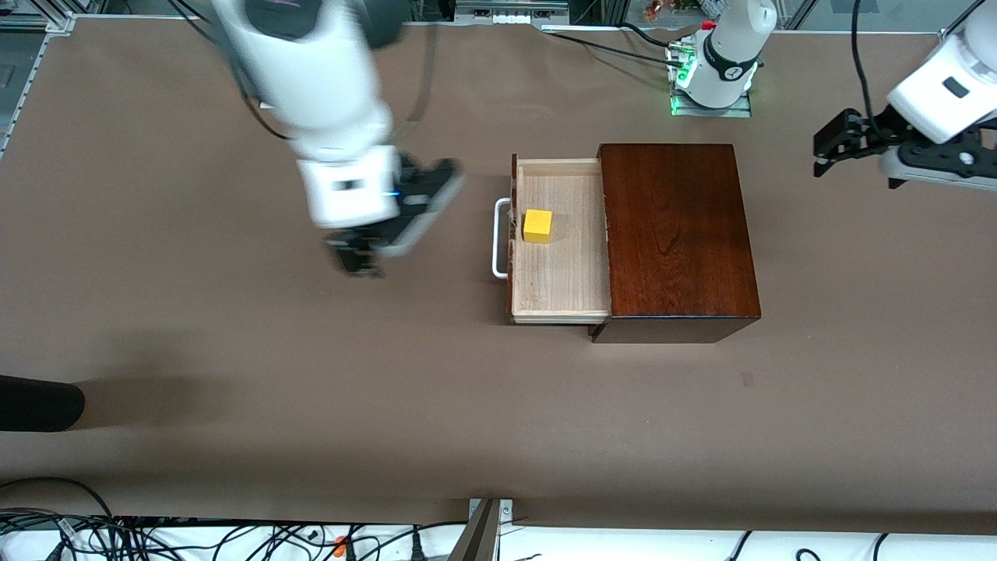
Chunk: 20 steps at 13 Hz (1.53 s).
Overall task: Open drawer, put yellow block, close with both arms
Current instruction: 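Lift the right gripper out of the drawer and withdraw it, then move the left gripper to the drawer front beside the handle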
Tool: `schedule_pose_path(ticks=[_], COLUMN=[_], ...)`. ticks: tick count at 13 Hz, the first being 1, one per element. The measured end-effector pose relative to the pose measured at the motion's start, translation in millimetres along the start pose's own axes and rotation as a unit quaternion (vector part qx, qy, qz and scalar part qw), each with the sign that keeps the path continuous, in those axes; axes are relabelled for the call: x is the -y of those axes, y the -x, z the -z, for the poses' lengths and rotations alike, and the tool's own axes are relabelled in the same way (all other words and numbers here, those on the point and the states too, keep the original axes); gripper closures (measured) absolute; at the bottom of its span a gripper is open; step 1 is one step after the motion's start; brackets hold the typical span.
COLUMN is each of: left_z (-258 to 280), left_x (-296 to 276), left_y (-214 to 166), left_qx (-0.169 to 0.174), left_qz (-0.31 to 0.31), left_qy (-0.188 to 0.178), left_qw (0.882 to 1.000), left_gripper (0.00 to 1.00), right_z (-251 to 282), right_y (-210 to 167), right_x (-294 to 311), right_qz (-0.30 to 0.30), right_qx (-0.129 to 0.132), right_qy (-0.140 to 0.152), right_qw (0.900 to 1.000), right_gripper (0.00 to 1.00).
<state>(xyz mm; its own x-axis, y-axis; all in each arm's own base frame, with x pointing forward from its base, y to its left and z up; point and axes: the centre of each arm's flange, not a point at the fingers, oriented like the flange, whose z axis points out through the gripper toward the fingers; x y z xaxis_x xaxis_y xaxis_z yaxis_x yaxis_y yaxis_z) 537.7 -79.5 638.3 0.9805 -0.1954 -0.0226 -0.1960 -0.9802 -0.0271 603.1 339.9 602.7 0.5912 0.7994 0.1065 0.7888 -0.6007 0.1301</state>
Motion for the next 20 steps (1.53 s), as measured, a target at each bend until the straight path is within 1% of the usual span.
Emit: schedule_pose_path(ticks=[1, 2, 4, 5, 6, 7, 8, 9, 10, 12, 13, 15, 16, 17, 18, 20], left_z=[-2, -5, -10, -13, -19, -28, -39, -50, -61, -86, -101, -136, -155, -174, -194, -234], left_x=[-21, -50, -136, -179, -216, -247, -273, -298, -324, -374, -396, -430, -444, -454, -462, -478], left_y=[-3, -4, -3, -2, -1, -2, -4, -7, -10, -12, -13, -17, -20, -23, -26, -31], left_qx=[0.002, 0.004, 0.004, 0.004, 0.007, 0.013, 0.018, 0.015, 0.009, -0.003, -0.007, -0.012, -0.013, -0.014, -0.012, -0.008], left_qz=[-0.020, -0.047, -0.123, -0.164, -0.211, -0.264, -0.317, -0.371, -0.426, -0.522, -0.559, -0.626, -0.653, -0.670, -0.679, -0.694], left_qy=[0.000, 0.002, 0.012, 0.014, 0.017, 0.022, 0.027, 0.032, 0.035, 0.039, 0.040, 0.043, 0.044, 0.044, 0.043, 0.029], left_qw=[1.000, 0.999, 0.992, 0.986, 0.977, 0.964, 0.948, 0.928, 0.904, 0.852, 0.828, 0.779, 0.756, 0.741, 0.732, 0.720], left_gripper=[0.00, 0.00, 0.00, 0.00, 0.00, 0.00, 0.00, 0.00, 0.00, 0.00, 0.00, 0.00, 0.00, 0.00, 0.00, 0.00], right_z=[12, 23, 37, 39, 39, 38, 35, 30, 25, 17, 13, 5, 1, -1, 0, 6], right_y=[25, 48, 97, 120, 143, 166, 188, 207, 221, 231, 232, 240, 245, 249, 251, 251], right_x=[-27, -53, -97, -110, -117, -121, -121, -118, -114, -107, -107, -117, -123, -128, -131, -132], right_qz=[-0.028, -0.058, -0.119, -0.147, -0.175, -0.198, -0.220, -0.245, -0.273, -0.328, -0.343, -0.364, -0.373, -0.378, -0.380, -0.381], right_qx=[0.015, 0.021, 0.021, 0.024, 0.027, 0.028, 0.029, 0.032, 0.037, 0.047, 0.049, 0.051, 0.053, 0.054, 0.053, 0.049], right_qy=[-0.006, -0.020, -0.042, -0.053, -0.058, -0.058, -0.056, -0.056, -0.057, -0.059, -0.059, -0.058, -0.057, -0.056, -0.053, -0.049], right_qw=[0.999, 0.998, 0.992, 0.987, 0.983, 0.978, 0.973, 0.967, 0.960, 0.942, 0.936, 0.928, 0.925, 0.923, 0.922, 0.922], right_gripper=[0.00, 0.00, 0.00, 0.00, 0.00, 0.00, 0.00, 0.00, 0.00, 0.00, 0.00, 0.00, 0.00, 0.00, 0.00, 0.00])
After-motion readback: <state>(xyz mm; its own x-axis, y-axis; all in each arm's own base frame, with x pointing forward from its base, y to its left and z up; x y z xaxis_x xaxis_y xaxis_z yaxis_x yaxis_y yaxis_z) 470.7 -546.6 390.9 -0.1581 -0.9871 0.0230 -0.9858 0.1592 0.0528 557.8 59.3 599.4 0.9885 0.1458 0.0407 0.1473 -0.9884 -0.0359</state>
